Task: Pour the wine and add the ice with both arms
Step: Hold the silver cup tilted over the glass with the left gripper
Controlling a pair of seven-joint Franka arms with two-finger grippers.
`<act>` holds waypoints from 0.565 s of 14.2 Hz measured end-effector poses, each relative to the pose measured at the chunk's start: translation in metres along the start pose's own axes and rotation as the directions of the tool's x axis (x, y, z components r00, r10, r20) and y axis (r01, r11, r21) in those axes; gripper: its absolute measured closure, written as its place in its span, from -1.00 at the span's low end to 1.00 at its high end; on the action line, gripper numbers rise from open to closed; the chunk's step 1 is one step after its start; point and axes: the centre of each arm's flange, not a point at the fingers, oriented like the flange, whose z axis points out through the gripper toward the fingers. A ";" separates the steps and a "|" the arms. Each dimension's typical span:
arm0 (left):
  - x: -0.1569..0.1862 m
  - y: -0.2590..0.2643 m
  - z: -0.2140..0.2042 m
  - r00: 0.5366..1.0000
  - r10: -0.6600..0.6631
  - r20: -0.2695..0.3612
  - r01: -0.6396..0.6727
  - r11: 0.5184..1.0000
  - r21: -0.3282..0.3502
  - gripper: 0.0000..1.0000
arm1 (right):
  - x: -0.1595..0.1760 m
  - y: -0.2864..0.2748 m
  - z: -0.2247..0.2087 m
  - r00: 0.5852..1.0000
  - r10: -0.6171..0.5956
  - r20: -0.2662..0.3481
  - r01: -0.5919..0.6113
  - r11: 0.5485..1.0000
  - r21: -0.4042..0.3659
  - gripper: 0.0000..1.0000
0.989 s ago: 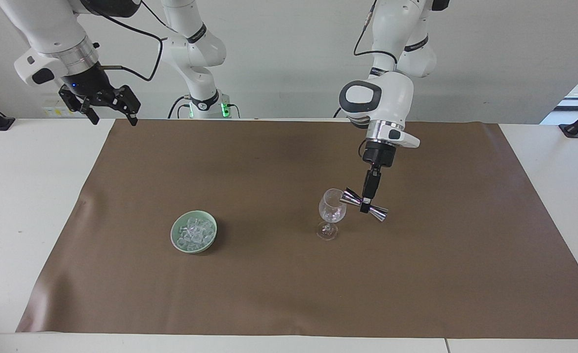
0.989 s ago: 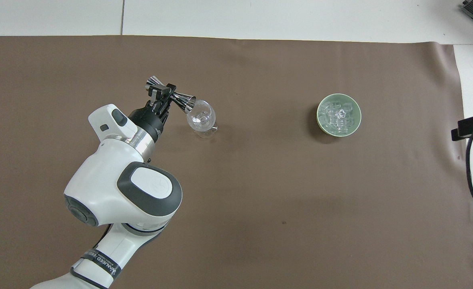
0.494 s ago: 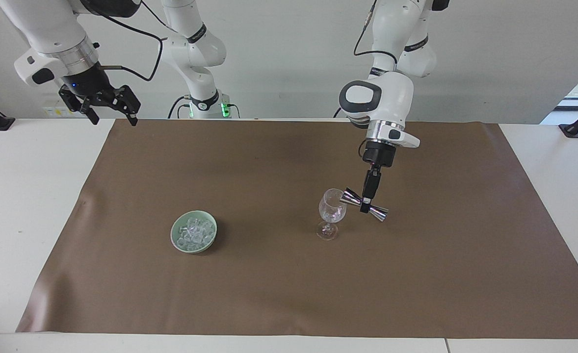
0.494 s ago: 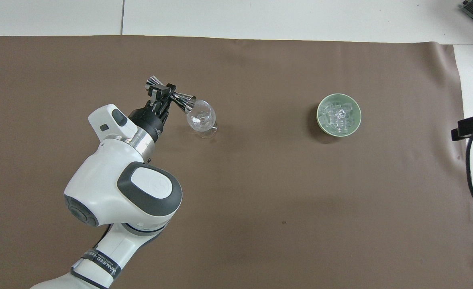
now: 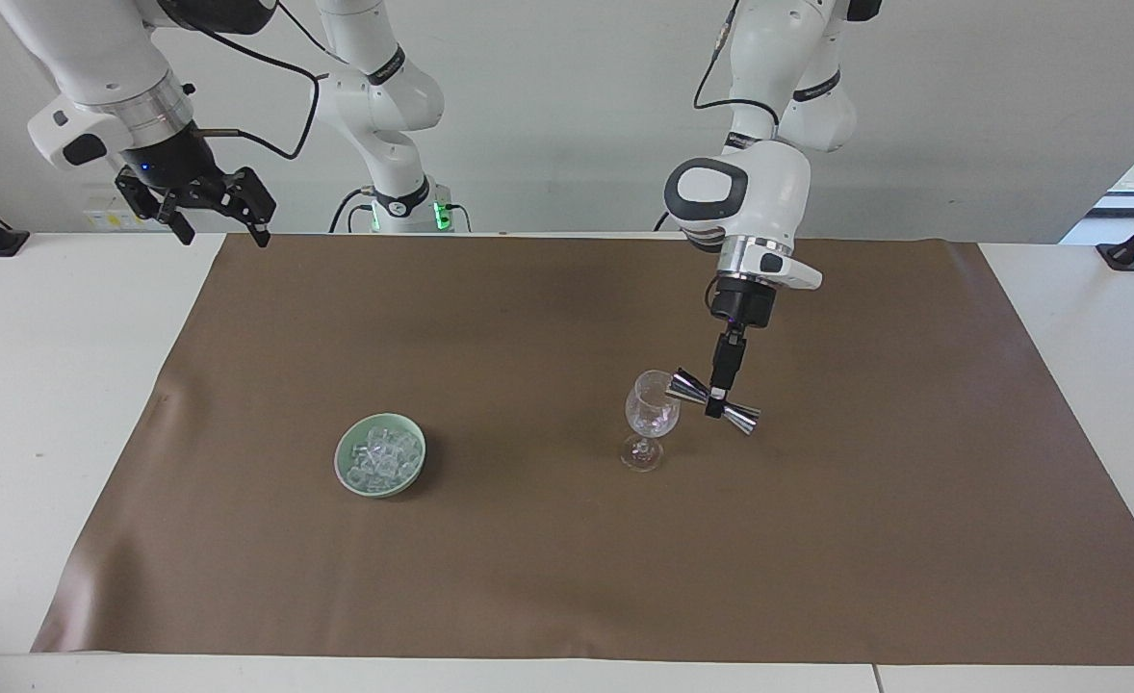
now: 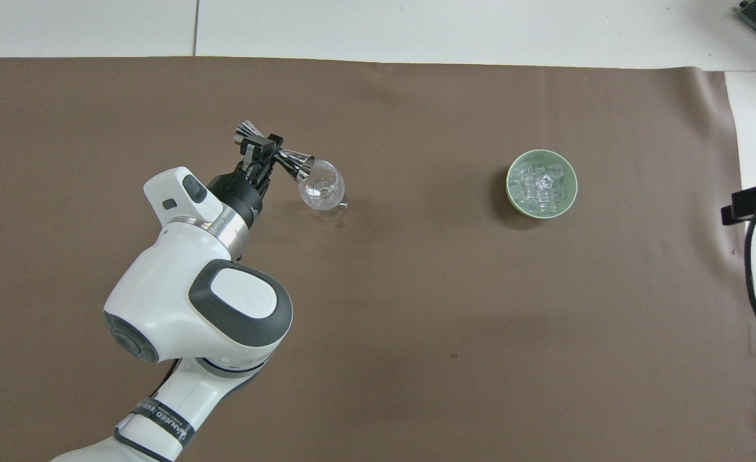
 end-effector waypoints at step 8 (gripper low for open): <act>-0.001 0.001 0.000 1.000 0.011 0.001 -0.011 1.000 -0.002 0.56 | 0.000 0.000 0.000 1.000 0.000 0.000 0.000 1.000 0.000 -1.00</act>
